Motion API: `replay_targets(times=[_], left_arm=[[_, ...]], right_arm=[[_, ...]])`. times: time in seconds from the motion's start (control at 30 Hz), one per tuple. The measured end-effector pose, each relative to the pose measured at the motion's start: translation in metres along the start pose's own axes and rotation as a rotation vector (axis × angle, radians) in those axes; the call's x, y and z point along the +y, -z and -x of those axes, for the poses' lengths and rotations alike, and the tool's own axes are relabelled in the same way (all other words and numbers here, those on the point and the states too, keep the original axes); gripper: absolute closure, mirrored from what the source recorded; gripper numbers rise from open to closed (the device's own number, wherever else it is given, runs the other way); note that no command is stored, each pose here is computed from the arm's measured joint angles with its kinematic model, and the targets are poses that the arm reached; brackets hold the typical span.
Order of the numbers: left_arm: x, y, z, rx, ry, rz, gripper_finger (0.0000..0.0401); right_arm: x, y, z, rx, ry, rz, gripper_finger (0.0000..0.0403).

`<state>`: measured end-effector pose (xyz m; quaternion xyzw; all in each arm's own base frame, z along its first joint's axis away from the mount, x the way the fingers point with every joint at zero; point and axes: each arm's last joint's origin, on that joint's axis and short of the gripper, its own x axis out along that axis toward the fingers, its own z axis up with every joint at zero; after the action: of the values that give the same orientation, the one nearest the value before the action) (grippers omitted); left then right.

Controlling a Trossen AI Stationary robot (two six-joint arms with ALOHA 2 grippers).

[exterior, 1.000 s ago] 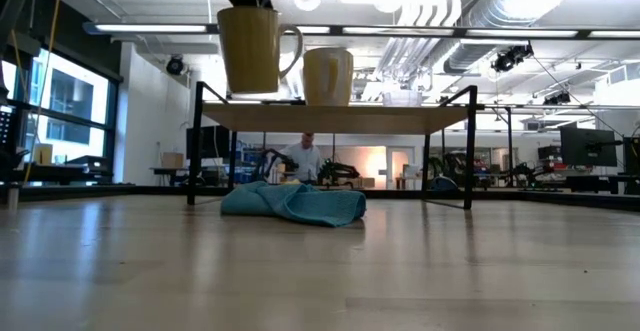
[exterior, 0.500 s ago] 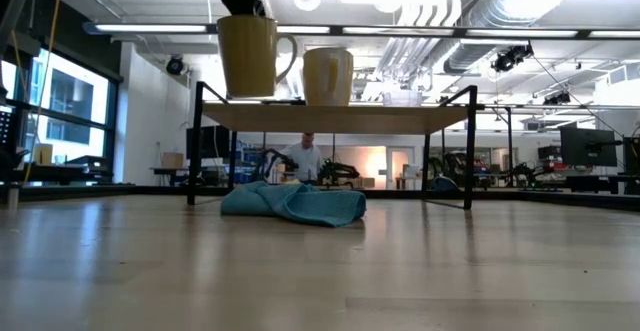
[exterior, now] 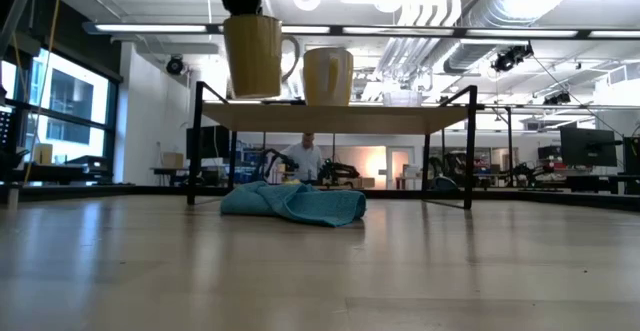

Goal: Stack small to large cups/mugs on shelf
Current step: Put the white mug on the shelf

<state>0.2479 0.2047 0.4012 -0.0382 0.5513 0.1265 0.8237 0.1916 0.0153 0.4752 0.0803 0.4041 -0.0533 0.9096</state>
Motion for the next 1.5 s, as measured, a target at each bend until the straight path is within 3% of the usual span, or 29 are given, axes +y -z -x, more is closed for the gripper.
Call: replay_targets(times=[0.33,0.93,1.2,1.5], left_arm=[[0.005,-0.005,-0.020,0.056,0.021,0.019,0.0398],[0.013,-0.004,-0.027,0.077,0.019,0.031,0.0398],[0.017,-0.004,-0.027,0.074,-0.003,0.040,0.0356],[0.017,-0.005,-0.027,0.057,0.004,0.032,0.0392]], right_arm=[[0.000,-0.001,0.000,-0.006,-0.002,-0.002,0.0269],[0.000,0.000,0.000,0.001,0.000,0.000,0.0269],[0.000,0.000,0.000,0.001,0.000,0.000,0.0269],[0.000,0.000,0.000,0.001,0.000,0.000,0.0269]])
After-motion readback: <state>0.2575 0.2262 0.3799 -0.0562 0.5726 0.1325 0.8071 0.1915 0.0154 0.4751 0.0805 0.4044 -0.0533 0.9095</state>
